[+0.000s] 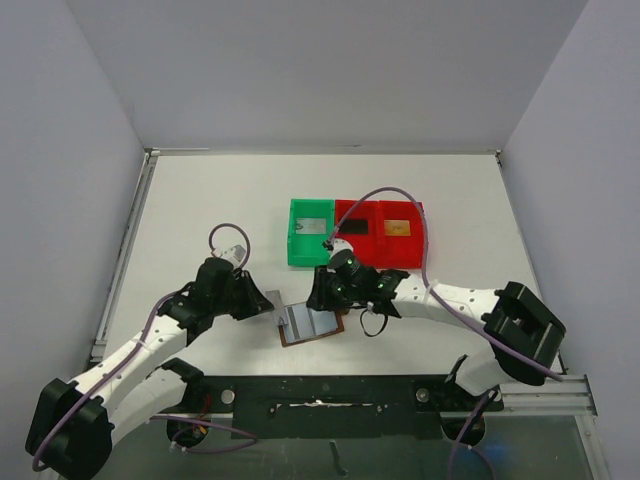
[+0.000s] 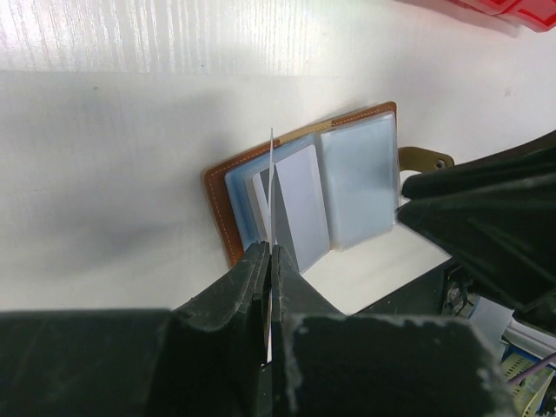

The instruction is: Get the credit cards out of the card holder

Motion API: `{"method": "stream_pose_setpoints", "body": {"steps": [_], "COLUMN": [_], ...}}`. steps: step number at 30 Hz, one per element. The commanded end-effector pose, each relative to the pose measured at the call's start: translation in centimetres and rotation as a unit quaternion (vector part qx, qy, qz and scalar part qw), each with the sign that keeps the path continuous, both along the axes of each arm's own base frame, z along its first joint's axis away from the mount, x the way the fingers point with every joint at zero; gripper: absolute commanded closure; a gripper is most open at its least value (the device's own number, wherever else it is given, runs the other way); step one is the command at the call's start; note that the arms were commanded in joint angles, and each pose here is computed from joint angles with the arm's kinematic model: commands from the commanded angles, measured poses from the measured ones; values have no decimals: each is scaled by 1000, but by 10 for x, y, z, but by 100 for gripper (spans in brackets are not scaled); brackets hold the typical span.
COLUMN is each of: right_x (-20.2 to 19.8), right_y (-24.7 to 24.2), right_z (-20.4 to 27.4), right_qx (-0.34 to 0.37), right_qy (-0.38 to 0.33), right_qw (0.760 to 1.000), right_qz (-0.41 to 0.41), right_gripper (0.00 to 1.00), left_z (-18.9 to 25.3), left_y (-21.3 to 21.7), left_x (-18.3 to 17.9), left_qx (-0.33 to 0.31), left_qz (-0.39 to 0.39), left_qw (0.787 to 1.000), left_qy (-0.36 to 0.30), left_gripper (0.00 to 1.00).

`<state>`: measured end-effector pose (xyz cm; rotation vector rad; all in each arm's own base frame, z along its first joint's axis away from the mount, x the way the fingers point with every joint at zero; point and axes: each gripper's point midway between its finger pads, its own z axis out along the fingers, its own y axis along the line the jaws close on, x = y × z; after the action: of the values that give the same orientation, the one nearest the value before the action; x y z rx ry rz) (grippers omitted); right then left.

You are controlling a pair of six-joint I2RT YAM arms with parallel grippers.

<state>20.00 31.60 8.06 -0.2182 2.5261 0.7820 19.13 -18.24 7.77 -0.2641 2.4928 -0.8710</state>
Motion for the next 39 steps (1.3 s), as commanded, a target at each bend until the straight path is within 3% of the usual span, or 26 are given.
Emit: {"method": "stream_pose_setpoints", "body": {"steps": [1,14,21,22,25,30,35,39], "right_x": [-8,-9,6,9,18,32,44,45], "right_y": [53,1,-16,-15,-17,-34,-58,-71], "right_z": [19,-46,-24,-16,13,61,100,112], "right_qx": [78,-3,-28,-22,9,65,125,125], "right_qy": [-9,55,13,3,-25,-66,-129,-178], "right_qw": [995,998,999,999,999,994,979,972], "right_qz": [61,-1,-28,-30,-38,-66,-100,-93], "right_gripper": [71,71,70,69,48,27,20,16], "left_z": [27,29,34,38,49,75,104,123], "left_y": [-1,-4,-15,-17,-23,-40,-56,-61], "left_x": [18,19,19,19,21,26,26,22], "left_qx": [-9,-13,-44,-53,-71,-129,-198,-245], "left_qz": [13,7,-8,-11,-21,-36,-61,-66], "left_qw": [999,999,998,997,995,987,970,956], "left_qy": [-47,-45,-53,-56,-69,-94,-126,-151], "left_gripper": [100,100,100,100,100,100,100,100]}}
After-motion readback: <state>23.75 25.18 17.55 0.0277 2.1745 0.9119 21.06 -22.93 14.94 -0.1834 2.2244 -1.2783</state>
